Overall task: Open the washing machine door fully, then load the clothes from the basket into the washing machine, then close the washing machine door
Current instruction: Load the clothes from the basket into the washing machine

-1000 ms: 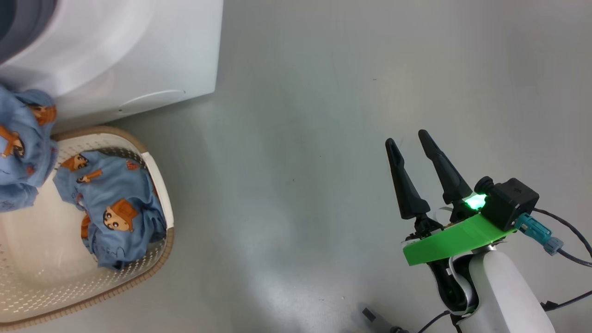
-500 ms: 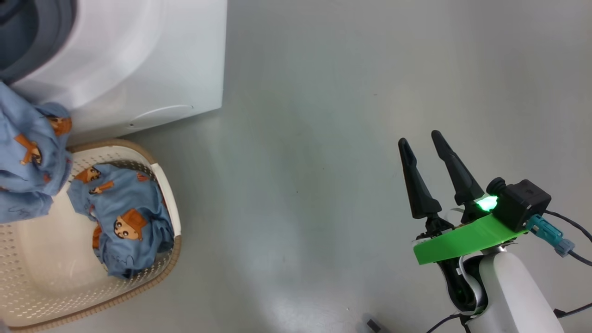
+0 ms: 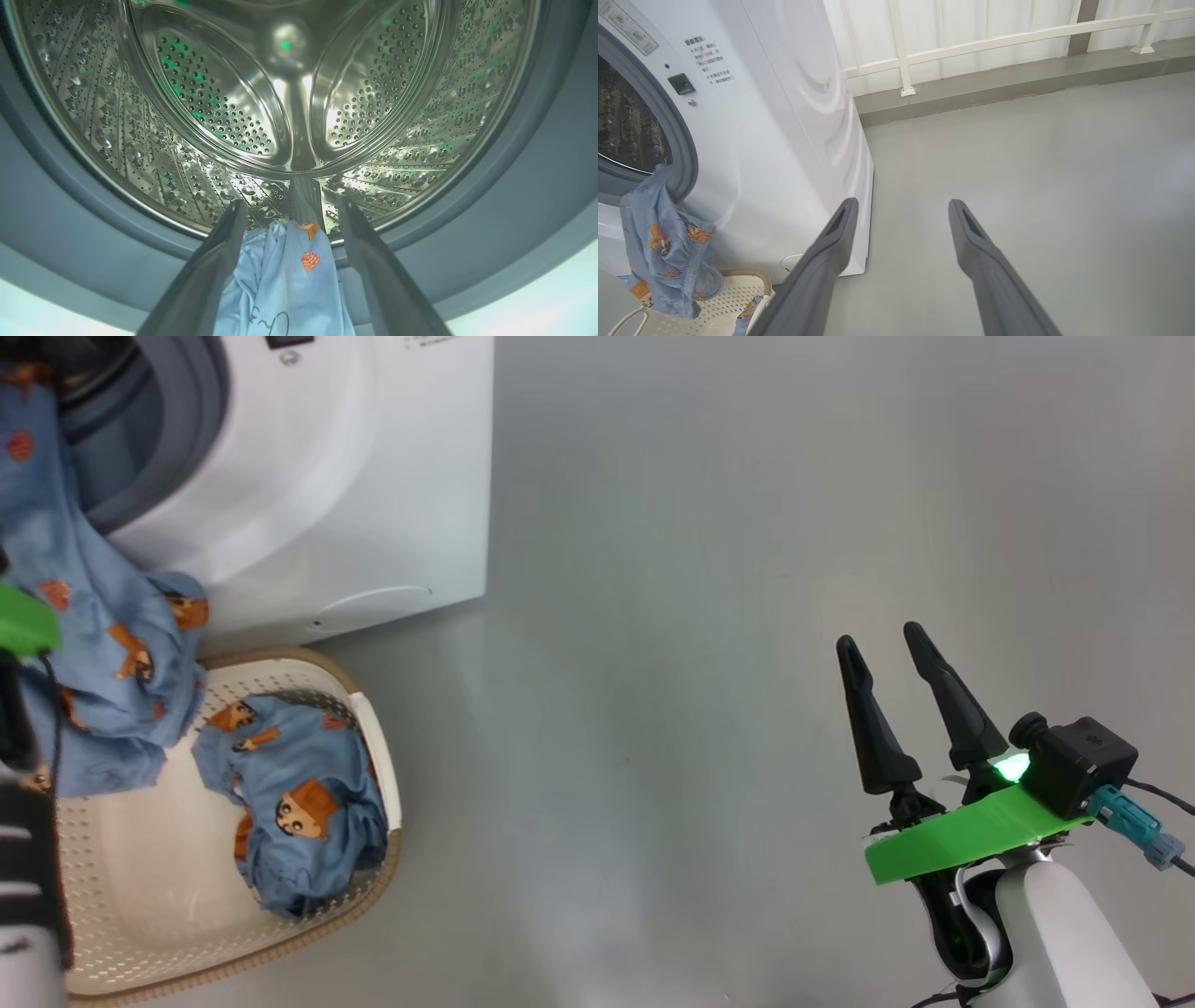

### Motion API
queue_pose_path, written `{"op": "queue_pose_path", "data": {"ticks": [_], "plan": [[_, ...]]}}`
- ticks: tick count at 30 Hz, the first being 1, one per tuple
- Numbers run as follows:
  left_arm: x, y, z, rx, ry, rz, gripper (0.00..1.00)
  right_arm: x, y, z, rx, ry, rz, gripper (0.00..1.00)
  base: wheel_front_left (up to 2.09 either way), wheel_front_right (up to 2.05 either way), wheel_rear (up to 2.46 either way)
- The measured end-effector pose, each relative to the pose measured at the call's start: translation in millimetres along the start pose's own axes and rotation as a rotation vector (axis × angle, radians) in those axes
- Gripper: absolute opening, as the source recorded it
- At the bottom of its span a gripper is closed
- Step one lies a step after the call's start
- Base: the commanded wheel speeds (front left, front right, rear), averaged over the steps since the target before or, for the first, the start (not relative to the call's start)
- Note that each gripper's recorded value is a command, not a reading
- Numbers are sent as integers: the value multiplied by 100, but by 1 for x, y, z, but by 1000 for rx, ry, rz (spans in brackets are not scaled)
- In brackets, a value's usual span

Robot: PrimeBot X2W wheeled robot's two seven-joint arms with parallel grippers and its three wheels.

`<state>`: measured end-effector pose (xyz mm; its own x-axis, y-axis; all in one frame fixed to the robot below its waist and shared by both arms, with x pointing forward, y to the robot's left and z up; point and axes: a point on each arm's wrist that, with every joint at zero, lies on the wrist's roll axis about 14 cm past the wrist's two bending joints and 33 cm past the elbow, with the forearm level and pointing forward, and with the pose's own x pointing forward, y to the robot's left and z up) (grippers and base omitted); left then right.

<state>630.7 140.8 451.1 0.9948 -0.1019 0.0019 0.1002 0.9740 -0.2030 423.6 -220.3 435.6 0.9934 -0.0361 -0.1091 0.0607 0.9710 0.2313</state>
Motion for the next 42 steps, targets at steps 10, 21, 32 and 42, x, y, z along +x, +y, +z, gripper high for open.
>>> {"op": "queue_pose_path", "data": {"ticks": [10,21,32,42], "plan": [[-45,5,1,43,19,10,100,-11,1,7,-17,-6,22,100,0,0,0],[-103,13,2,42,38,46,100,-32,1,14,-36,-13,43,100,0,0,0],[-160,19,3,81,66,48,100,-56,9,8,-34,-1,58,100,0,0,0],[-203,29,12,81,54,84,100,-61,0,21,-46,-21,76,100,0,0,0]]}}
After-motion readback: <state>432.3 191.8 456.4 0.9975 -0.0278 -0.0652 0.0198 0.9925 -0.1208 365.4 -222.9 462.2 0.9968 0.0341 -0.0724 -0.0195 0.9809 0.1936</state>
